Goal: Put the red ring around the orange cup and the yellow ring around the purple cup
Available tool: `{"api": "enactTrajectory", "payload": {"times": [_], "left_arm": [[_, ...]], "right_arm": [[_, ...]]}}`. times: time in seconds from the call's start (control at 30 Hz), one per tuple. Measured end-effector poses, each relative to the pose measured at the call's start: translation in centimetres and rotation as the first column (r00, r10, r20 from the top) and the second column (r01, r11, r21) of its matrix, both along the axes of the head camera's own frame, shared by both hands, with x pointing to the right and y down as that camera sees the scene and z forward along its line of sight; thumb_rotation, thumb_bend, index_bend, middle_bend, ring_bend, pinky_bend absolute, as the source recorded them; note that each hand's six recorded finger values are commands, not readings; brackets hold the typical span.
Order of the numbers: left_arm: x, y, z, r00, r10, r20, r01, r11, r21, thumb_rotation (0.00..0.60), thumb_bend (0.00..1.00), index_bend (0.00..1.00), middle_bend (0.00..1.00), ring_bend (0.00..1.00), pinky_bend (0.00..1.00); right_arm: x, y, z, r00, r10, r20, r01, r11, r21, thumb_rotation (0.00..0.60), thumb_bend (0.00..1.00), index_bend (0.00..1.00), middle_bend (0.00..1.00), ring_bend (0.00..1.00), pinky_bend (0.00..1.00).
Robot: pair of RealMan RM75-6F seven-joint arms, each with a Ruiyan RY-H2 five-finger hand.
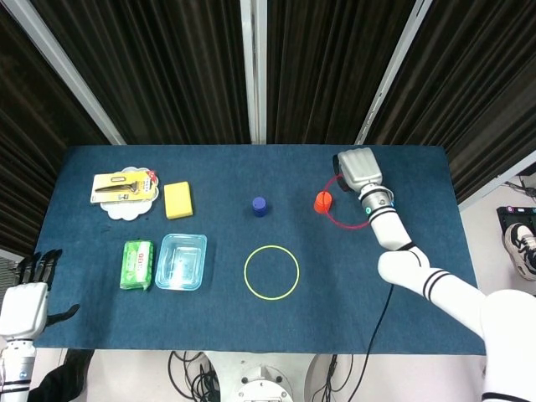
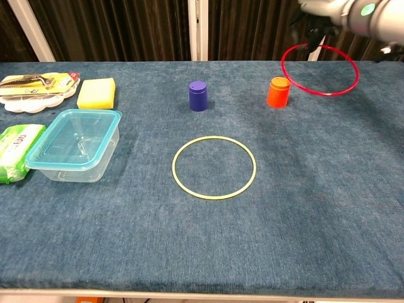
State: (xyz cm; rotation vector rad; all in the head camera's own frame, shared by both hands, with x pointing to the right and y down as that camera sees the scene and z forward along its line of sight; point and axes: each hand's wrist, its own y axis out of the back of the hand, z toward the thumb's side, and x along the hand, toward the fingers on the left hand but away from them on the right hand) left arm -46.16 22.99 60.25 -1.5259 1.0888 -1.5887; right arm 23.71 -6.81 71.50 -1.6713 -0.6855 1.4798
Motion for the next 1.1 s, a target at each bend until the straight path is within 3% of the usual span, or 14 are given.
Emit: {"api": "enactTrajectory", "payload": {"times": [0.13,0.33,0.43,0.6,0.8,0.9,1.1], "left_arm": [[-0.2,0.1,0.2,1.0,-0.009,0.002,0.009,1.0,-0.006,0.6,0.09,0.06,0.05,0.0,0.0],[-0.4,0.1,0.2,1.0,-0.014,0.003,0.014,1.0,-0.007,0.6,0.09,0.06,0.05,0.0,0.0],[-0.5,0.1,0.2,1.0,-0.017,0.002,0.017,1.0,-0.005,0.6,0.09,0.06,0.05,0.0,0.0],[-0.4,0.0,0.2,1.0,-0.01,-0.003,0.01,1.0,0.0,0.6,0.09,0.06,0.05,0.0,0.0],[0.0,-0.3,0.3,1.0,0.007,-0.013,-0.007,1.0,0.008,0.6,0.09,0.06,0.05,0.0,0.0],[0.1,-0.4,0.3,1.0,0.014,-0.017,-0.014,1.0,0.008,0.6,0.09,0.06,0.05,0.0,0.0],[0.4,-0.6,0.1,1.0,0.026,-0.018,-0.026,1.0,0.018,0.6,0.09,0.06,0.05,0.0,0.0]], "right_arm": [[-1.9,-0.3,1.9,1.0,0.004,-0.017,-0.005,1.0,-0.028,0.6,0.36,0.59,0.96,0.86,0.77],[-4.1,-0.3,3.6,1.0,0.007,-0.028,-0.009,0.998,-0.07,0.6,0.1,0.11,0.96,0.86,0.77],[-4.9,-0.2,3.7,1.0,-0.002,-0.02,0.0,0.997,-0.077,0.6,0.07,0.04,0.96,0.86,0.77],[-5.5,0.5,2.5,0.999,-0.03,0.031,0.032,0.997,-0.067,0.6,0.07,0.05,0.96,0.86,0.77],[-6.8,4.1,-0.3,0.979,-0.163,0.124,0.17,0.984,-0.048,0.6,0.1,0.3,0.96,0.87,0.77],[-7.3,7.5,-2.1,0.947,-0.269,0.175,0.279,0.96,-0.031,0.6,0.17,0.4,0.96,0.88,0.78],[-5.7,14.4,-3.8,0.861,-0.466,0.202,0.478,0.878,-0.012,0.6,0.25,0.5,0.96,0.88,0.78]]}}
